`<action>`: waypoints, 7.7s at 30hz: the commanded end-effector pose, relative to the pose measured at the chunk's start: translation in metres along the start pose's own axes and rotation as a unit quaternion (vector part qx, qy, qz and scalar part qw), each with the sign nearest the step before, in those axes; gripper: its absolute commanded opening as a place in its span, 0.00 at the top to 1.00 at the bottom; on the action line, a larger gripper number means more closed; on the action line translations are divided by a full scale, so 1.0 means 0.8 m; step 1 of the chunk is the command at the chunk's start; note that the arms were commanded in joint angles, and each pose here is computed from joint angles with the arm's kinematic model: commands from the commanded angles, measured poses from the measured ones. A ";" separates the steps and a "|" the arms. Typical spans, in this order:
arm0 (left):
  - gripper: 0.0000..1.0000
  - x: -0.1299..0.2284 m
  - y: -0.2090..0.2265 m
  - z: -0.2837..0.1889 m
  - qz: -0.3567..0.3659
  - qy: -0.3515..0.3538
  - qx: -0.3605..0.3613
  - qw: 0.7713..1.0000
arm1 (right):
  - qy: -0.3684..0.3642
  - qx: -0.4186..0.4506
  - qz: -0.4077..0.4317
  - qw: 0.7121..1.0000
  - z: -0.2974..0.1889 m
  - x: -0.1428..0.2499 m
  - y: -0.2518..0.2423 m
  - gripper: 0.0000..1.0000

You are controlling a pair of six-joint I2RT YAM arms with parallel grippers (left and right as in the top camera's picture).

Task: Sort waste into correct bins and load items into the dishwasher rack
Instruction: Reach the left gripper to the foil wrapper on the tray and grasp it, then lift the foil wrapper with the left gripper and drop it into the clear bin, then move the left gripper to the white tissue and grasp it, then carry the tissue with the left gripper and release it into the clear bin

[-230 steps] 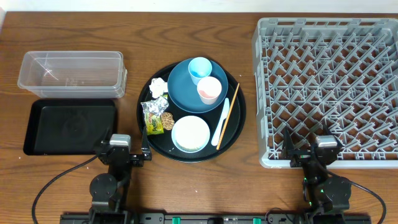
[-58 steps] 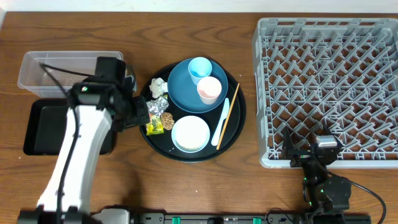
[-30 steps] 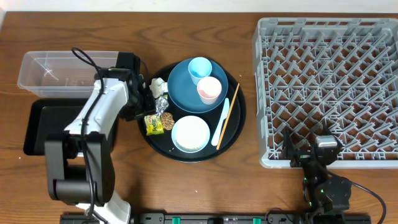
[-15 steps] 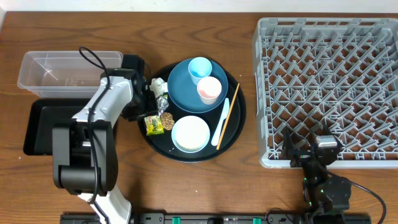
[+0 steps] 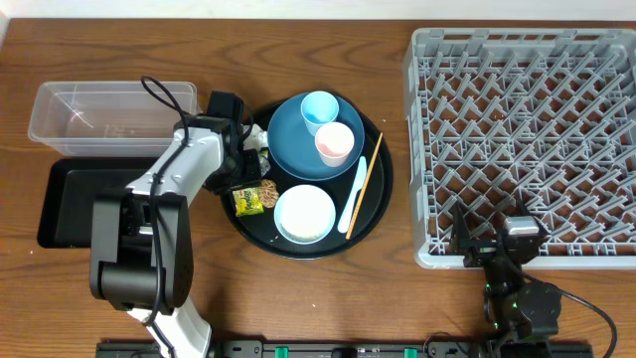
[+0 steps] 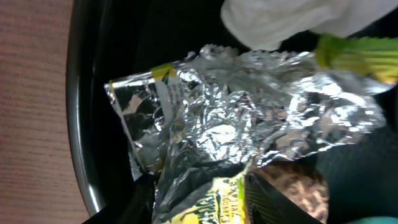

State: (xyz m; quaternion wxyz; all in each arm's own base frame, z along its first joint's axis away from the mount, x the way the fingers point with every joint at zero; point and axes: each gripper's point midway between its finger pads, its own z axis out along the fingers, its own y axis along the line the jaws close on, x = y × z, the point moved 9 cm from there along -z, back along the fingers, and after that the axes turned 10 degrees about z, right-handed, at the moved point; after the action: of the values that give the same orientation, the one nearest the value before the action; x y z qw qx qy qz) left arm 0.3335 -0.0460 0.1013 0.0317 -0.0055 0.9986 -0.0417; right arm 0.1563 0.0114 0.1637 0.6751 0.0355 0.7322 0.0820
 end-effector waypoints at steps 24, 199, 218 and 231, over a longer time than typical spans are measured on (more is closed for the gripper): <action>0.94 -0.014 0.001 -0.066 -0.004 -0.061 -0.027 0.998 | 0.000 0.002 -0.004 1.000 0.000 0.001 0.000 0.01; 0.78 -0.058 -0.003 0.014 -0.054 -0.097 0.022 0.994 | 0.000 0.002 -0.004 1.000 0.000 0.001 0.000 0.01; 0.94 -0.042 -0.014 -0.167 -0.010 -0.238 0.040 0.971 | 0.000 0.002 -0.004 1.000 0.000 0.001 0.000 0.01; 0.94 -0.012 0.060 -0.243 -0.094 -0.320 -0.064 0.941 | 0.000 0.002 -0.004 1.000 0.000 0.001 0.000 0.01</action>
State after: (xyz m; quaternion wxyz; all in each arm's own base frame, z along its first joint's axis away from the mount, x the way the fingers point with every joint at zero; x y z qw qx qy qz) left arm 0.3281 -0.0046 0.2921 0.3489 -0.0896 0.9328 -0.0116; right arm 0.1563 0.0114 0.1637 0.6751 0.0355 0.7322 0.0820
